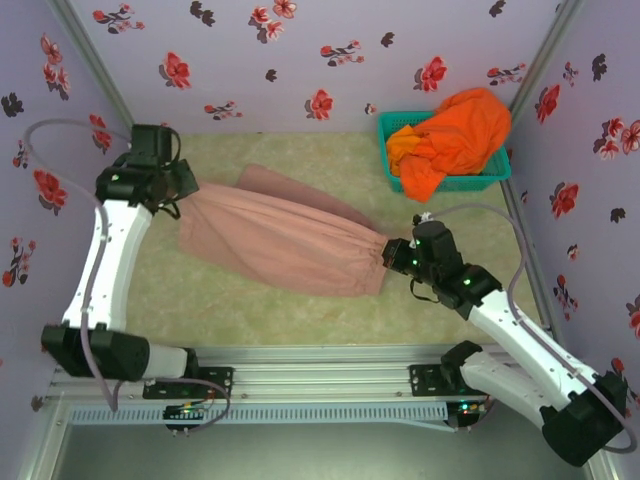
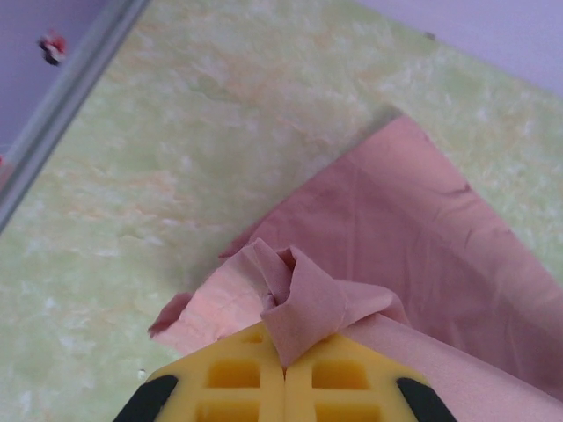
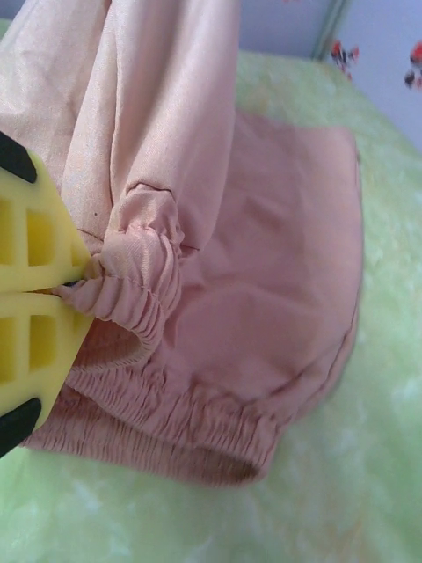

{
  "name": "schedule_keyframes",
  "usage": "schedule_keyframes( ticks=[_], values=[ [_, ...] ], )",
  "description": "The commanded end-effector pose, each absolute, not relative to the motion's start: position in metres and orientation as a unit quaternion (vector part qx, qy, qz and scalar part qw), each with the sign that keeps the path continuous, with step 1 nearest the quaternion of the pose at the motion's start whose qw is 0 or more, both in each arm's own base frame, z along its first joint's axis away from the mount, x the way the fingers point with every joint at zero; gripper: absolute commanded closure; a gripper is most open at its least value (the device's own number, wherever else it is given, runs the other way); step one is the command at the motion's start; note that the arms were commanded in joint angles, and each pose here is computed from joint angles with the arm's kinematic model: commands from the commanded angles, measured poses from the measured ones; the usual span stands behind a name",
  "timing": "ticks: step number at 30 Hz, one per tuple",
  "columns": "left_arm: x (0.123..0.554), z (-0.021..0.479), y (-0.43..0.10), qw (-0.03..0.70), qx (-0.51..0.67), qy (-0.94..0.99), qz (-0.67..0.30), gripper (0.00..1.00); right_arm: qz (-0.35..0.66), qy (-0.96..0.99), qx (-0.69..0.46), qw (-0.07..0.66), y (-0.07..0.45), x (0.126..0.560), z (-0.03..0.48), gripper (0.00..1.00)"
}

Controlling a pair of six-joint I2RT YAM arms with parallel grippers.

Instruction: Fold and stack the shorts

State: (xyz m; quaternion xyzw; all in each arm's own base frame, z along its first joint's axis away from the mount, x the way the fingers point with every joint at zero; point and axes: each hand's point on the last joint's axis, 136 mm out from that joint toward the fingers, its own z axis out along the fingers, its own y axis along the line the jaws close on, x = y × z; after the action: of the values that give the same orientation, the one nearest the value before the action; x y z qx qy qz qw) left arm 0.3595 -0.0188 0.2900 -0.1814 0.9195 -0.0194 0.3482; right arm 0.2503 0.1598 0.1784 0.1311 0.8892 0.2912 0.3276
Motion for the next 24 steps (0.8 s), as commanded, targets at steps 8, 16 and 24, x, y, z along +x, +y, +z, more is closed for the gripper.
schedule_keyframes(
  ticks=[8, 16, 24],
  values=[
    [0.449, 0.259, -0.035, 0.352, -0.177, 0.919, -0.005, 1.0, 0.2, 0.881, 0.248, 0.349, 0.114, 0.275, 0.141, 1.0],
    [0.506, 0.214, -0.061, 0.312, -0.165, 0.936, 0.003, 1.0, 0.181, 0.879, 0.284, 0.339, 0.102, 0.293, 0.117, 1.0],
    [0.549, 0.176, -0.088, 0.29, -0.158, 0.944, -0.03, 0.65, 0.182, 0.877, 0.316, 0.312, 0.087, 0.316, 0.1, 0.61]
  ],
)
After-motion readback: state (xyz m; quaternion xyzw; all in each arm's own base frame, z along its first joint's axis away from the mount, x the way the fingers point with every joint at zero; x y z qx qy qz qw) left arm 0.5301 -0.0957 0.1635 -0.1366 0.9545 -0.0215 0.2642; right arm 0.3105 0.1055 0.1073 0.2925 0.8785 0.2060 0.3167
